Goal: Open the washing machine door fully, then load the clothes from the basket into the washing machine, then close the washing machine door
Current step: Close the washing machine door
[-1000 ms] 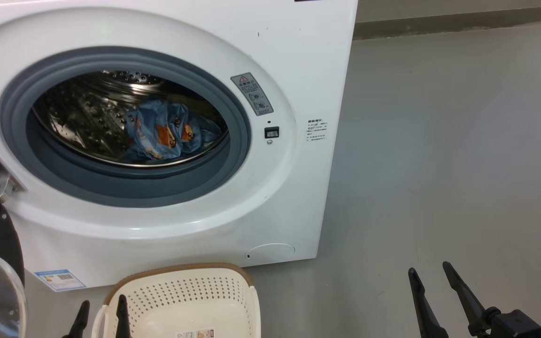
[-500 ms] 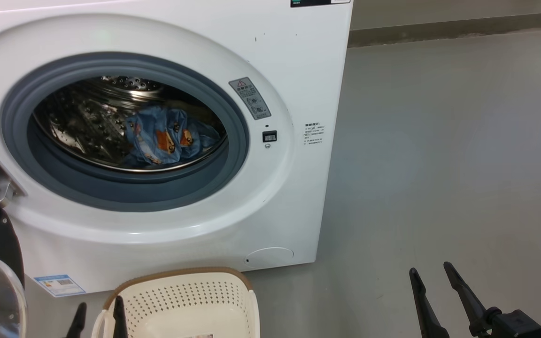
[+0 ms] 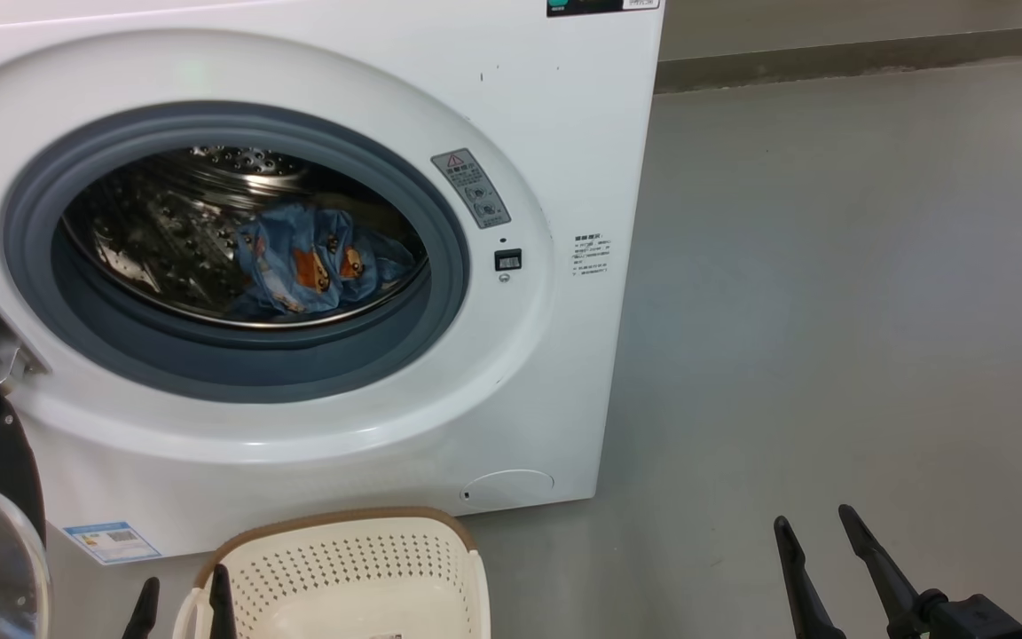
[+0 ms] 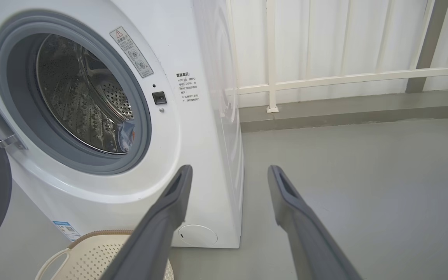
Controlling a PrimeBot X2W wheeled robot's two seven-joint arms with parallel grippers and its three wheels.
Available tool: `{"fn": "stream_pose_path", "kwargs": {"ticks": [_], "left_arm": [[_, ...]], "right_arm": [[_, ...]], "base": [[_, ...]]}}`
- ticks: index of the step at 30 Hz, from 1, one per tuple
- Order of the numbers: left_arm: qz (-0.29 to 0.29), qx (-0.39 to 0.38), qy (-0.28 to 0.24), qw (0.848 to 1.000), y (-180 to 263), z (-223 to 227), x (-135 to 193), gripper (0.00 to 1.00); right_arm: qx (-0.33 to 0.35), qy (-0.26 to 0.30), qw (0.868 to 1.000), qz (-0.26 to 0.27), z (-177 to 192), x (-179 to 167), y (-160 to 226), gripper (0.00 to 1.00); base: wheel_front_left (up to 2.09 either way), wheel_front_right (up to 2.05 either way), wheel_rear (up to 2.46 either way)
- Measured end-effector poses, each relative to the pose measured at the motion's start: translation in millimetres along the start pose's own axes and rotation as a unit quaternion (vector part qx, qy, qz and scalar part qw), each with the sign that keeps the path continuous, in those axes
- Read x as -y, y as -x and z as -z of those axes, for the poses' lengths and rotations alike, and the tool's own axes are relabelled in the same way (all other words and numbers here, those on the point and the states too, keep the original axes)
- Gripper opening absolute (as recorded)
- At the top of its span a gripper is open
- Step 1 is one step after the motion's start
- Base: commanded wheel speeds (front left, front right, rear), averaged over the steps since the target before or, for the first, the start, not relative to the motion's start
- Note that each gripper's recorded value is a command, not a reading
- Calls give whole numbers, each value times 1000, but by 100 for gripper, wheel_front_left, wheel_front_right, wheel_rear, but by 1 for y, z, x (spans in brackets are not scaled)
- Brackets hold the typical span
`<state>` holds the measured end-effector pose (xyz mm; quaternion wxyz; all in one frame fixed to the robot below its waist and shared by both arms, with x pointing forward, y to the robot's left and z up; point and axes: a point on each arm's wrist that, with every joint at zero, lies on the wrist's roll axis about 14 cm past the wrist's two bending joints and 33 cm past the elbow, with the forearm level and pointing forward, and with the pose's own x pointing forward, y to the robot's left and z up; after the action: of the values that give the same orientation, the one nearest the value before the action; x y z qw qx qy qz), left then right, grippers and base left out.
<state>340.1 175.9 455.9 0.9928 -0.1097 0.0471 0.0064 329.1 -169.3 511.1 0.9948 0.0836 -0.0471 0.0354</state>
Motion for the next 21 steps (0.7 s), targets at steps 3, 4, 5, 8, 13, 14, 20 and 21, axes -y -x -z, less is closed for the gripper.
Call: {"fn": "stream_pose_path", "kwargs": {"ticks": [3, 4, 5, 8, 13, 14, 20, 21], "left_arm": [[-2, 1, 1, 1000, 0, 0, -1, 100], [0, 1, 3, 1000, 0, 0, 0, 100], [1, 1, 3, 1000, 0, 0, 1, 100], [1, 1, 7, 1000, 0, 0, 2, 100], [1, 1, 4, 1000, 0, 1, 0, 100], [0, 1, 4, 1000, 0, 1, 0, 100], [-3, 2, 3, 1000, 1, 1, -2, 100], [-3, 2, 3, 1000, 1, 0, -3, 100]], "right_arm": [[0, 0, 1000, 1, 0, 0, 0, 100], [0, 0, 1000, 1, 0, 0, 0, 100], [0, 0, 1000, 1, 0, 0, 0, 100], [0, 0, 1000, 1, 0, 1, 0, 100], [0, 0, 1000, 0, 0, 0, 0, 100], [0, 0, 1000, 0, 0, 0, 0, 100], [-1, 0, 1000, -1, 1, -1, -1, 100], [-1, 0, 1000, -2, 1, -1, -1, 100]], "base": [[0, 0, 0], [0, 0, 0], [0, 0, 0], [0, 0, 0], [0, 0, 0], [0, 0, 0], [0, 0, 0], [-3, 3, 0]]}}
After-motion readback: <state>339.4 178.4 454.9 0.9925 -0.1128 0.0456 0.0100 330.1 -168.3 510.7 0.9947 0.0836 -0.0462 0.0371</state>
